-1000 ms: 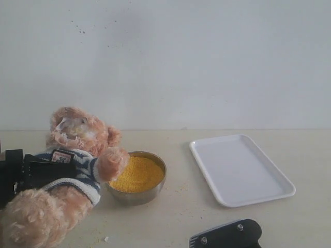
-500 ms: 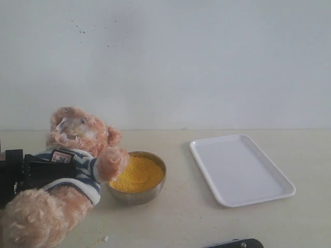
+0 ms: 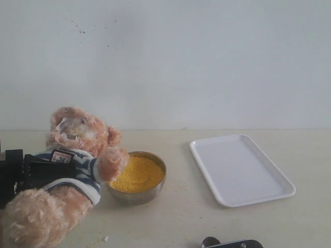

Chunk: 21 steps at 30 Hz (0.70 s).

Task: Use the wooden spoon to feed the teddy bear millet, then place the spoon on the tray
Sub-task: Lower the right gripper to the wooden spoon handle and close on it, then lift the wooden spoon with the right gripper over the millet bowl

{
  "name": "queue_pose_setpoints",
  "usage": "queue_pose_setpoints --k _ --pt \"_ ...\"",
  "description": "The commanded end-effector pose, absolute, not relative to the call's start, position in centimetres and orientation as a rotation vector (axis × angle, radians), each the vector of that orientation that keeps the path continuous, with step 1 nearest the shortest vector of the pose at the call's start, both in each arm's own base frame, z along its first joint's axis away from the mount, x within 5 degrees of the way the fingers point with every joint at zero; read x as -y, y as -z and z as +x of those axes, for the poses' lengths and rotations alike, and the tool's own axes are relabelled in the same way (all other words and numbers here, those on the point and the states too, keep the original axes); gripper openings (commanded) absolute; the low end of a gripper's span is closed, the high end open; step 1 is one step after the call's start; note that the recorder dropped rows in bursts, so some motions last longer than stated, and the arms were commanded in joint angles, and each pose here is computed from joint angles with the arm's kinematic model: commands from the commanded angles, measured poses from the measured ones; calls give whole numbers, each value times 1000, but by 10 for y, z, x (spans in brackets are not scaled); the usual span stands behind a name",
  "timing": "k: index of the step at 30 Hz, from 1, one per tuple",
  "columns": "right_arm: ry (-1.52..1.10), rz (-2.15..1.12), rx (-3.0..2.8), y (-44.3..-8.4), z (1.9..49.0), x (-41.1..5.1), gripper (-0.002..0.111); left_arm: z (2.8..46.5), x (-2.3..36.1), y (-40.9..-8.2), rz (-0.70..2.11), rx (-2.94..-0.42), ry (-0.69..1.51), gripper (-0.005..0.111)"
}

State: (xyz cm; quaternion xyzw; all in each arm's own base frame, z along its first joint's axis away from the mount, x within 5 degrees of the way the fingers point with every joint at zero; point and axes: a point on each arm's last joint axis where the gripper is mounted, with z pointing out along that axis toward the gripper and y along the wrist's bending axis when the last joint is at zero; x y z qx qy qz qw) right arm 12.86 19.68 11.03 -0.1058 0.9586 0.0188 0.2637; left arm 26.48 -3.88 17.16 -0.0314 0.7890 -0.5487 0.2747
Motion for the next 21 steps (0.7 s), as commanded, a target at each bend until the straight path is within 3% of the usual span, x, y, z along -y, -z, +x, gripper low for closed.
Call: queue_pose_setpoints --k 1,14,21 --pt "-26 -269 -2576 -112 130 -195 0 266 40 -176 -85 -2082 1513 4" --pt "-29 -372 -2512 -118 133 -197 0 266 40 -176 -72 -2079 1506 4" --pt "-81 -532 -2390 -157 133 -191 0 267 34 -176 -73 -2068 1482 4"
